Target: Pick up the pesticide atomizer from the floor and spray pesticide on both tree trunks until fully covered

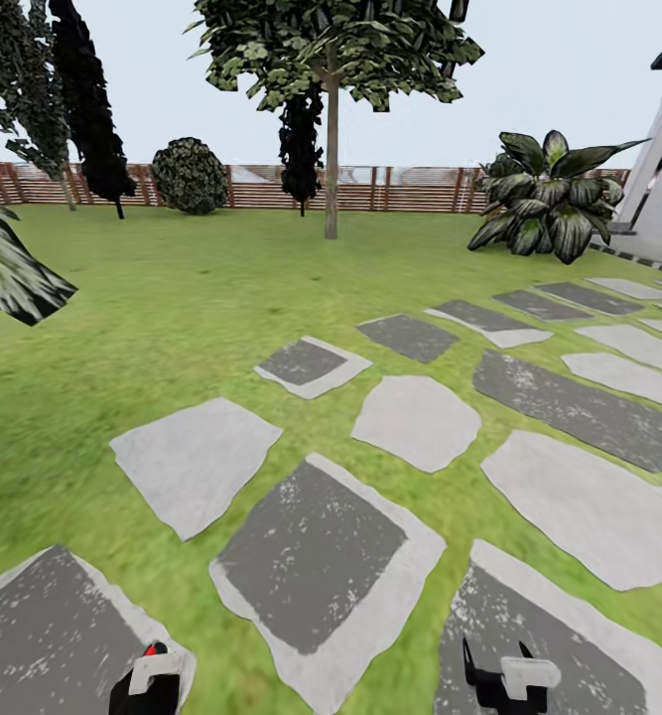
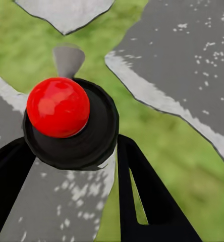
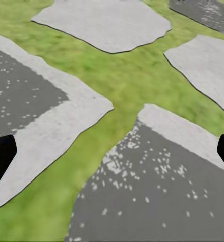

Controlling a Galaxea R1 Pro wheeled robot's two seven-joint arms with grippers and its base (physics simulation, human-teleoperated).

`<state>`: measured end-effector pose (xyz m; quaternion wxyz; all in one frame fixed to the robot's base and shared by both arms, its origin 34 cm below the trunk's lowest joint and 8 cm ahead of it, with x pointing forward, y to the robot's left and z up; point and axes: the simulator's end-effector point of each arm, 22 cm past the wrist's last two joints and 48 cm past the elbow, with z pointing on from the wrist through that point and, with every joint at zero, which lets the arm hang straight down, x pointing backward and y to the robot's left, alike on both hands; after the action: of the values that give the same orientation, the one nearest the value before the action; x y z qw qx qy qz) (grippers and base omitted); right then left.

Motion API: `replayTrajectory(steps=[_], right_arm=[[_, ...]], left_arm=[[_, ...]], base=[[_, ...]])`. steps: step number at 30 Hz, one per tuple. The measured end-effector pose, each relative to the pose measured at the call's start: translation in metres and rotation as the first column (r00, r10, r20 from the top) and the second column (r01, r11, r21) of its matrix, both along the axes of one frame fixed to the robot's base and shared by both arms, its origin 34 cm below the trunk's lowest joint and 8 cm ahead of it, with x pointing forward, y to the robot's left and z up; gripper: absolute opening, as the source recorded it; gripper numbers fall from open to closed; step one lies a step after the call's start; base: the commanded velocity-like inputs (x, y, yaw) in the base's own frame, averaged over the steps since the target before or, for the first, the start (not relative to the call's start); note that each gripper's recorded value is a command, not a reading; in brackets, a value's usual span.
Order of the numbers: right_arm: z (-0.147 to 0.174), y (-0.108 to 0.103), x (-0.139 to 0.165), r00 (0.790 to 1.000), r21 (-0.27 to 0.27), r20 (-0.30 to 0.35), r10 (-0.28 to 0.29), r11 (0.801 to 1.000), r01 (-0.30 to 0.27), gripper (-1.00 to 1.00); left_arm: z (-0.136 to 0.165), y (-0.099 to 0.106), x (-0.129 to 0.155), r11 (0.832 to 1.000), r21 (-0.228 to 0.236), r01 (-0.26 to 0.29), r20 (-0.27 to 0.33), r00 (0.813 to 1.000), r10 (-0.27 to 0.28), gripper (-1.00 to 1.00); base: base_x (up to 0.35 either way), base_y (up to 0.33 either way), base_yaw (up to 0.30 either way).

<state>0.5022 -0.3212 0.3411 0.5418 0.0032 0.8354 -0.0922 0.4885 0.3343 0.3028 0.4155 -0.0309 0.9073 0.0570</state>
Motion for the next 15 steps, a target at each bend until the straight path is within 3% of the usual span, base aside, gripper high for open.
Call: replayTrajectory(steps=[15], right_arm=[[0.0001,0.0,0.0001,1.0,0.0,0.0,0.0,1.0,0.0,1.0]], left_arm=[[0.0,0.0001,0.0,1.0,0.0,0.0,0.0,1.0,0.0,-1.0]], base=[[0.339,0.0,0.0]])
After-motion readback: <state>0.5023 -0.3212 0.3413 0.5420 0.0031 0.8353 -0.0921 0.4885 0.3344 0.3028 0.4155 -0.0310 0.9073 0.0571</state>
